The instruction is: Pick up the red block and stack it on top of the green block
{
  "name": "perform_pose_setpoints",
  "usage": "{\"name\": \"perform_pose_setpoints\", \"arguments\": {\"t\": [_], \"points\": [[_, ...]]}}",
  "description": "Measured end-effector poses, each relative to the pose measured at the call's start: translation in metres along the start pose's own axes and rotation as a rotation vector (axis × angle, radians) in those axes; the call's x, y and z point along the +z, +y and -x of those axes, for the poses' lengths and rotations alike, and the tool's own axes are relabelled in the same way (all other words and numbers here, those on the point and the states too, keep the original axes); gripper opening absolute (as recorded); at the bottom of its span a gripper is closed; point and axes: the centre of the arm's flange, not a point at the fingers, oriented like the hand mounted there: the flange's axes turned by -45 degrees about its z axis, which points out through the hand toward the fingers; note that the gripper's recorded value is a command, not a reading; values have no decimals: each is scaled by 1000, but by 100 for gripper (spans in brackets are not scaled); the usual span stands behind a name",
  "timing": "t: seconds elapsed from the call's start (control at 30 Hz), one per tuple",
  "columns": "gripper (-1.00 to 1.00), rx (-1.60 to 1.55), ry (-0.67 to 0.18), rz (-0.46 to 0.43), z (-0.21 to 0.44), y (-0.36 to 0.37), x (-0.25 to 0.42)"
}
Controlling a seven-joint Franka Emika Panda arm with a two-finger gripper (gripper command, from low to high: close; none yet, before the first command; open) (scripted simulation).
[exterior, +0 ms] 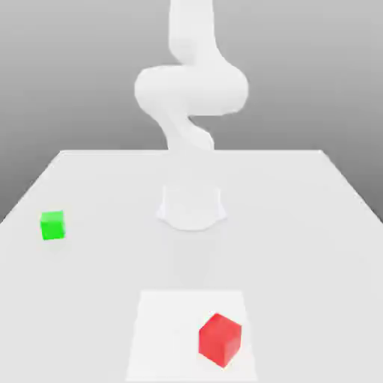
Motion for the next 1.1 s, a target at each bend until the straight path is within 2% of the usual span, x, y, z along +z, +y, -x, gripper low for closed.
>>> {"name": "perform_pose_setpoints", "arguments": {"t": [0.33, 0.57, 0.77, 0.93, 0.97, 1.1], "points": [[0, 221, -298, 125, 65, -16, 206], [0, 380, -500, 186, 155, -21, 316], [0, 522, -670, 222, 246, -31, 378], [0, 546, -694, 227, 291, -32, 422], [-100, 545, -695, 227, 298, -32, 429], [-100, 545, -693, 227, 298, -32, 429]]}}
